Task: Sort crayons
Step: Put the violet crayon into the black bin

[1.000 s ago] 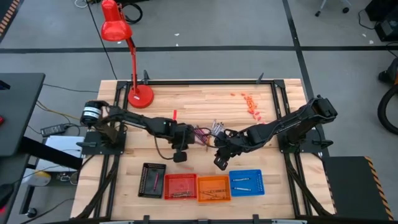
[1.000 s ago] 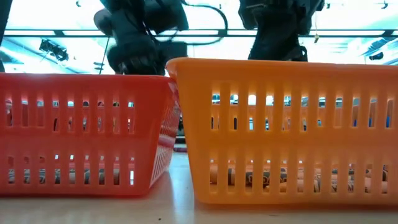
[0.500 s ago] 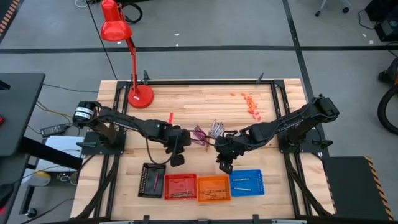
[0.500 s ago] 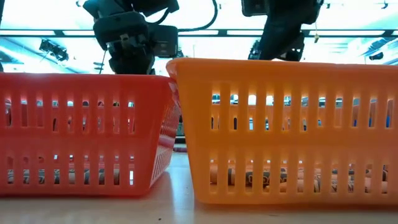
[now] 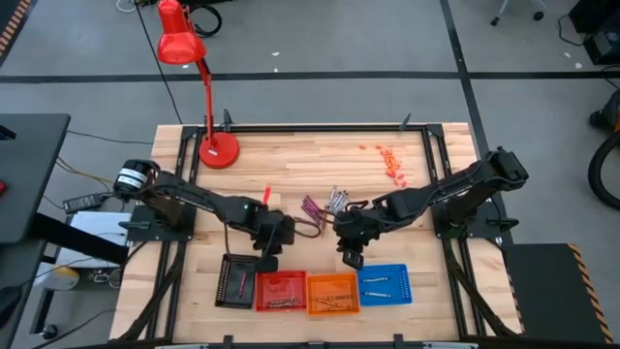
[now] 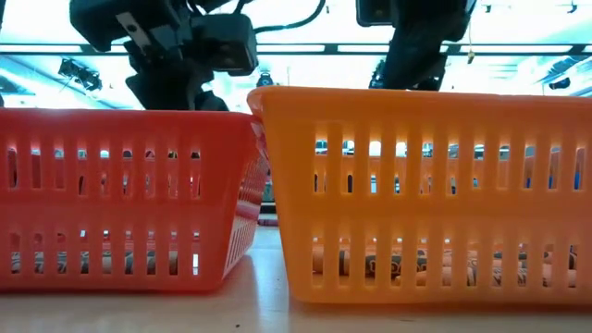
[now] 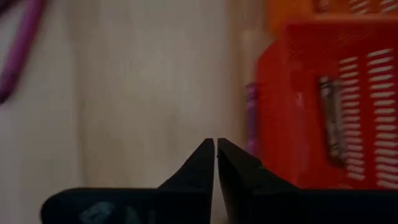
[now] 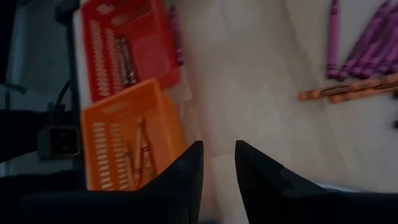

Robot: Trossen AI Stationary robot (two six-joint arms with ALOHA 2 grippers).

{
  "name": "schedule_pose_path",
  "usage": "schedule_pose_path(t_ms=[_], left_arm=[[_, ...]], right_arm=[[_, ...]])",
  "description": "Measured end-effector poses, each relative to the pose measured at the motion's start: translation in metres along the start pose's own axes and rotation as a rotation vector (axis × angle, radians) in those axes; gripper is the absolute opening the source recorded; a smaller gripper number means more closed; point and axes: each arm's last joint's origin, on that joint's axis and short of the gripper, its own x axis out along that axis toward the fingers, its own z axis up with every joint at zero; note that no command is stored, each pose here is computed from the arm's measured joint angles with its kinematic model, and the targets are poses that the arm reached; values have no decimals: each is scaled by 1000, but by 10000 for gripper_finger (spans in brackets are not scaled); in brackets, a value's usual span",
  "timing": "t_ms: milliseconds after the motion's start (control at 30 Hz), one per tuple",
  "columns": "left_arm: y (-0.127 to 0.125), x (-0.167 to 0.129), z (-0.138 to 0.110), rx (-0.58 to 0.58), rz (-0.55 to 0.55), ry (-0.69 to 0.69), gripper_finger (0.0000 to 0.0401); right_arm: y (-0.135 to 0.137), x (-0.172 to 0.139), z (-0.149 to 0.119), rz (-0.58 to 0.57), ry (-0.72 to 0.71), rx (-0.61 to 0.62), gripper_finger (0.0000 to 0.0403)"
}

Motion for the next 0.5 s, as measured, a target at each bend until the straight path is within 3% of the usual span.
schedule_pose_path(t_ms=[300, 500], left_arm=[[-16, 21, -1, 51, -32, 11, 100], [-33, 26, -6, 82, -69, 29, 124]], right_arm=[[-1, 0, 2, -18, -28, 21, 97], [1, 0, 2, -18, -42, 31, 97]])
